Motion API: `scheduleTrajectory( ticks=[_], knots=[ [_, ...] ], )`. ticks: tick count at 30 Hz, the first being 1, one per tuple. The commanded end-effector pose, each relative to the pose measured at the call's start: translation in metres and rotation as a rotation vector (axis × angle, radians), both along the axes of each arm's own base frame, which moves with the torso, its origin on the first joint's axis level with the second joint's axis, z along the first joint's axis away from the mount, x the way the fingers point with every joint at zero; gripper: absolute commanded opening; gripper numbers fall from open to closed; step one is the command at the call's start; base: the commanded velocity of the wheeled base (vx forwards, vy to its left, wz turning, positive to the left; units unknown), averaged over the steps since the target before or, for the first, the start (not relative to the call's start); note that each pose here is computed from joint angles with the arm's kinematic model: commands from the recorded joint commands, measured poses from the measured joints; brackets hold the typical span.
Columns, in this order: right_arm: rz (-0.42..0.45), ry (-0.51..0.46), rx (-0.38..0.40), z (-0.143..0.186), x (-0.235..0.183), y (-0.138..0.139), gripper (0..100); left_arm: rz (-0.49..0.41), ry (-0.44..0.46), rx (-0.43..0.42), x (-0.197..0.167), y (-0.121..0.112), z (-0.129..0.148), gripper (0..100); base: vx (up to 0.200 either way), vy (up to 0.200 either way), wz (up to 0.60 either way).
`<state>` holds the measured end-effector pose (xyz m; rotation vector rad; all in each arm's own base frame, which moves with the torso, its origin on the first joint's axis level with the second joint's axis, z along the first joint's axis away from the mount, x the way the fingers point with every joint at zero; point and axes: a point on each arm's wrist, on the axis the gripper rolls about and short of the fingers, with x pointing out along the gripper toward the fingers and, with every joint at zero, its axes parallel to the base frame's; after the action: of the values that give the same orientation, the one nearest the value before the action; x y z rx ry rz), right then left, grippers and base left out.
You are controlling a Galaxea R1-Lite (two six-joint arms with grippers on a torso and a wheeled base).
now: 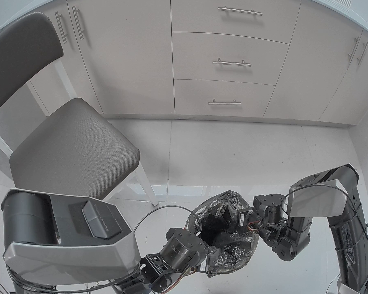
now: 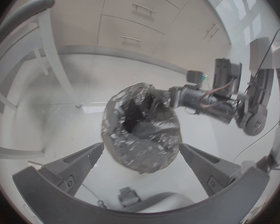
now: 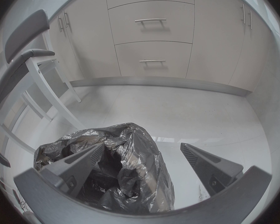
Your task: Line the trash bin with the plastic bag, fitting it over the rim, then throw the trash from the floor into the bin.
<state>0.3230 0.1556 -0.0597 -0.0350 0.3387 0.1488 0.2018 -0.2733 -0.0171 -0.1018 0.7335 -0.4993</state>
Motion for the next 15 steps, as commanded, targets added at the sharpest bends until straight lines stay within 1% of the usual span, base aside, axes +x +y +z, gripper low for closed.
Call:
scheduleTrajectory(
  ticks=[1, 4, 7, 9, 15],
  knots=[
    [0.000, -0.019, 0.009, 0.003, 0.001, 0.000, 100, 0.006, 0.021, 0.075, -0.005, 0.006, -0.013, 100, 0.000, 0.000, 0.00],
    [0.000, -0.020, 0.010, 0.003, 0.001, 0.001, 100, -0.010, 0.003, 0.111, 0.005, 0.000, -0.024, 100, 0.000, 0.000, 0.00],
    [0.000, -0.019, 0.009, 0.003, 0.000, 0.000, 100, -0.002, -0.026, 0.145, 0.021, -0.006, -0.033, 100, 0.000, 0.000, 0.00],
    [-0.002, -0.020, 0.010, 0.003, 0.001, 0.000, 100, -0.007, -0.011, 0.177, 0.024, -0.009, -0.034, 100, 0.000, 0.000, 0.00],
    [-0.002, -0.020, 0.010, 0.003, 0.001, 0.000, 100, -0.008, 0.004, 0.204, 0.041, -0.028, -0.033, 100, 0.000, 0.000, 0.00]
  ],
)
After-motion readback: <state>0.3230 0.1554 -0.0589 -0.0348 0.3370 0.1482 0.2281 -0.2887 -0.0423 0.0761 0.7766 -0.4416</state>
